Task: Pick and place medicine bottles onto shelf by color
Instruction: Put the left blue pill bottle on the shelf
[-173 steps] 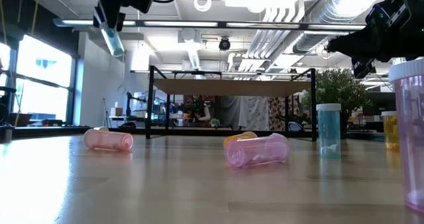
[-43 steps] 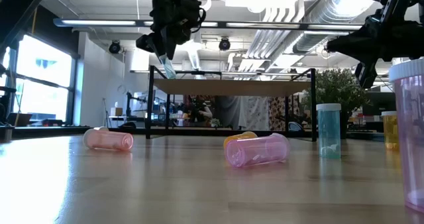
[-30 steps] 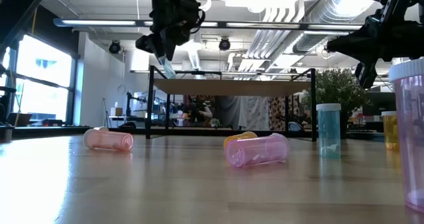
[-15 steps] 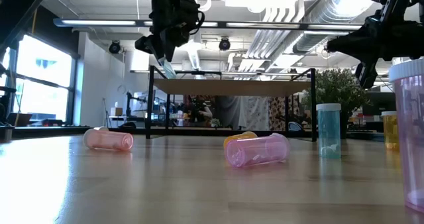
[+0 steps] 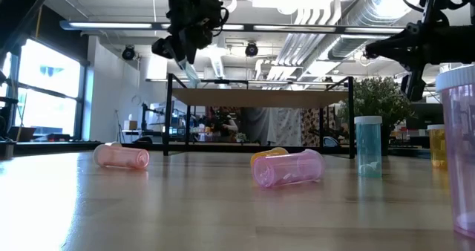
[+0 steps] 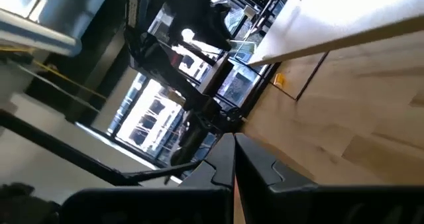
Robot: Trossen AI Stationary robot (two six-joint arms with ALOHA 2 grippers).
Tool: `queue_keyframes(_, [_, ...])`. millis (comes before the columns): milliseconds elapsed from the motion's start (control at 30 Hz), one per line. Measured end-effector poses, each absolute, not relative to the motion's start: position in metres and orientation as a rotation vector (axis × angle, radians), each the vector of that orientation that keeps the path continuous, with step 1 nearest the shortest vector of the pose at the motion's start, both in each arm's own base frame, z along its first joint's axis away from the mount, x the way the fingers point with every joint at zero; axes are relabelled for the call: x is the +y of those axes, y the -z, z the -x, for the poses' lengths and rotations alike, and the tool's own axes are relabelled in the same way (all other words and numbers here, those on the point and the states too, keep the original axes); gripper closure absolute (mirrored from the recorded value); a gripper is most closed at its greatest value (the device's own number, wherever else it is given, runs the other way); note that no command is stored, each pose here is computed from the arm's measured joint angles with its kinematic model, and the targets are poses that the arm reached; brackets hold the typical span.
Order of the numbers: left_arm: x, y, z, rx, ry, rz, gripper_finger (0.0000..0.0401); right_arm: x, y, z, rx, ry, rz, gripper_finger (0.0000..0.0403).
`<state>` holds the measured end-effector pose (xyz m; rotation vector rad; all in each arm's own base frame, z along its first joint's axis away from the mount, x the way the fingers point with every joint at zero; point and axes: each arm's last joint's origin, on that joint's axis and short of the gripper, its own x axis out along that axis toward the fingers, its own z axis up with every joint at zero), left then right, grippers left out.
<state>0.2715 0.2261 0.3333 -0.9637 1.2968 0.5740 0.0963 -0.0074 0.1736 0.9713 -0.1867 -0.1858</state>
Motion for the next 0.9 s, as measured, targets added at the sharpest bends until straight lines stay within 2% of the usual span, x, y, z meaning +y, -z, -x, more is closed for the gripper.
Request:
queue_keyframes(267, [0.200, -0.357, -0.270, 1.250, -0.526, 0.898, 0.0293, -0.007, -0.184, -0.095, -0.289, 0.129, -1.026, 0.0403])
queue_keyframes(633, [0.154, -0.368, -0.288, 1.270, -0.399, 0.792, 0.0293, -0.006, -0.203, -0.089, -0.454, 0.006, -0.897, 0.0400])
queue_keyframes(767, [0.138, -0.368, -0.296, 1.289, -0.324, 0.744, 0.0293, -0.006, -0.223, -0.083, -0.517, 0.003, -0.792, 0.0377])
queue_keyframes(900, [0.123, -0.368, -0.303, 1.302, -0.265, 0.729, 0.0293, -0.006, -0.254, -0.077, -0.534, 0.027, -0.678, 0.0331])
